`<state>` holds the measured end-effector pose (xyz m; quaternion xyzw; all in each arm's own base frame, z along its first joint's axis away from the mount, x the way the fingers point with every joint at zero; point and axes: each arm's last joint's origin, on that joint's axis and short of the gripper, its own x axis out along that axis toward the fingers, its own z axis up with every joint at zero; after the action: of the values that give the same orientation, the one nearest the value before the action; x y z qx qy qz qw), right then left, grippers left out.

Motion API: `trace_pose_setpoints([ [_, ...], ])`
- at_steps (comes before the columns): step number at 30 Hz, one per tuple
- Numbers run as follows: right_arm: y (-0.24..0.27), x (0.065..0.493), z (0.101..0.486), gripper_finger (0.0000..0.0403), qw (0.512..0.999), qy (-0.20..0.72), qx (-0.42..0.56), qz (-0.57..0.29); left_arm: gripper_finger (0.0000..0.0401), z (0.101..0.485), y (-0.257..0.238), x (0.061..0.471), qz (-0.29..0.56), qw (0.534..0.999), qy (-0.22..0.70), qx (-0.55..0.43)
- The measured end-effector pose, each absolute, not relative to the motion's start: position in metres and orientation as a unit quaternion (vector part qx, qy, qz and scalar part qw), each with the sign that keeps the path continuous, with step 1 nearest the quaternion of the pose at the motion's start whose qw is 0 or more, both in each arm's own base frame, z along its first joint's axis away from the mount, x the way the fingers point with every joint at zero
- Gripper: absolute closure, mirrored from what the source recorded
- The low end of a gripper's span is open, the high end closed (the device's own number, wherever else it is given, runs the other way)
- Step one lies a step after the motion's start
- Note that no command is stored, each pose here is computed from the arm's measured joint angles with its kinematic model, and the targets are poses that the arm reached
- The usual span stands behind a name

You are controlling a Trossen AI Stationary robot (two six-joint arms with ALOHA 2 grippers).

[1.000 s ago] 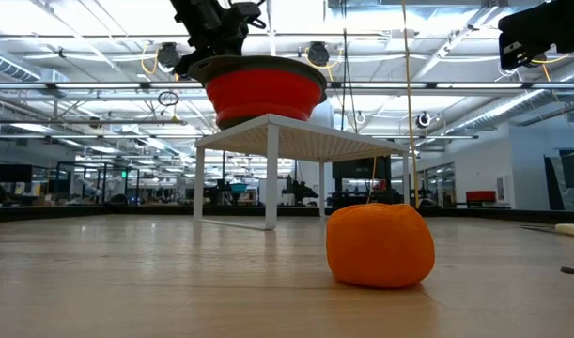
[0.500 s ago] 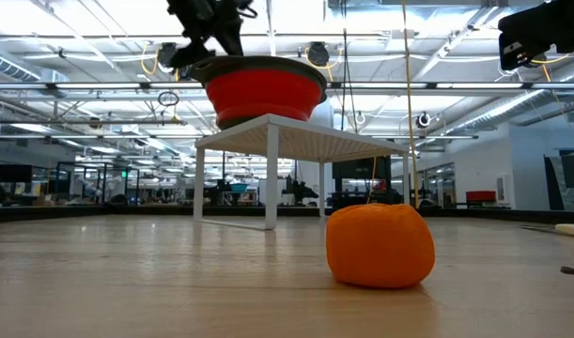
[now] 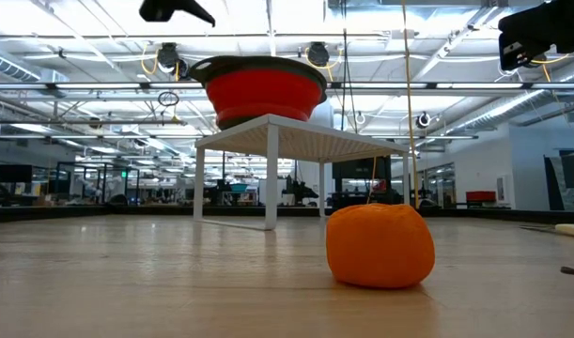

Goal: Pick & Place Fruit
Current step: Put the orange into the red strainer bowl on the shelf

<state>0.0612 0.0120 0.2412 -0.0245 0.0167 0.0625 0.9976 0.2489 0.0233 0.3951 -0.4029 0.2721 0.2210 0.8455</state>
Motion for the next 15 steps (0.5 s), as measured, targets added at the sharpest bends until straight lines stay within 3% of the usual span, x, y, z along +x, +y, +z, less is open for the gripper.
trace_pose_setpoints([
  [15, 0.012, 0.061, 0.24, 0.0403, 0.997, 0.022, -0.026, 0.063, 0.0176, 0.391, -0.069, 0.246, 0.188, 0.871, 0.271, -0.364],
])
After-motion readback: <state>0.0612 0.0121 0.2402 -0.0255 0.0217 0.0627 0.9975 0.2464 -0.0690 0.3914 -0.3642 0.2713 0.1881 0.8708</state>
